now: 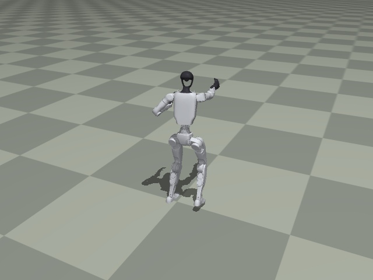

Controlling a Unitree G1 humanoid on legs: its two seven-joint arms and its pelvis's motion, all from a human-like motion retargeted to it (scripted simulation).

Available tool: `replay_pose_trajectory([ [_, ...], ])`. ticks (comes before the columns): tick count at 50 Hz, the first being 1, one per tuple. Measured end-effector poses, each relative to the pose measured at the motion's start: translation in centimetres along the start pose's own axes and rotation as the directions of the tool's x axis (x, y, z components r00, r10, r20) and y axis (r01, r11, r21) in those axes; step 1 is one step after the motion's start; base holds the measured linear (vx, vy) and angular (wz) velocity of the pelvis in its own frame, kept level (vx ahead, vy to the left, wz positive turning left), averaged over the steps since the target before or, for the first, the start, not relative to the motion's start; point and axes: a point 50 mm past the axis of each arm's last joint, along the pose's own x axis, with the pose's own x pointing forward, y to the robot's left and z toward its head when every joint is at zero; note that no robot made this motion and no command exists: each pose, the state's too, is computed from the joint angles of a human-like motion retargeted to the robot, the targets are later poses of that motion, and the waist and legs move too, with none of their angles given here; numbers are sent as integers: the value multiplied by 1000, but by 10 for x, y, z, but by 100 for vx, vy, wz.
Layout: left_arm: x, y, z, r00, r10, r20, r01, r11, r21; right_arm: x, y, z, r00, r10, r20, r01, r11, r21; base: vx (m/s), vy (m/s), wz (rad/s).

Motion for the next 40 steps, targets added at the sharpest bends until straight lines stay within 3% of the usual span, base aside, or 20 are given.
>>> replay_pose_trajectory([
  [5,-12,-8,22,997,-29,74,37,993,-115,-15,27,-23,995,95,-22,-96,993,-64,74,-2,-13],
  [9,-34,0,5,992,-21,-124,-1,984,-177,-6,7,-16,999,-29,-24,26,995,-92,73,-7,29],
  [15,-67,24,-15,924,9,-382,-59,991,-121,14,-42,33,976,-207,65,209,978,-29,73,-5,12],
  [20,-79,34,-20,905,30,-425,-92,988,-127,11,-75,5,956,-292,-15,293,954,64,81,0,10],
  [26,-73,35,-27,911,-36,-411,-7,995,-103,0,-54,-32,968,-231,-102,244,959,146,77,11,6],
  [30,-39,34,-26,942,-81,-325,84,996,-5,4,-29,-11,983,-164,-80,176,967,182,63,5,24],
  [33,-8,26,-7,986,-84,-141,91,995,41,3,-8,1,992,-108,-57,117,975,190,66,0,10],
  [37,10,18,28,991,-81,111,79,997,23,-9,30,-6,998,18,-56,-9,987,160,69,-3,-15],
  [40,8,18,38,984,-85,157,87,996,-8,-22,55,-16,993,93,-69,-83,987,139,76,-7,-3],
])
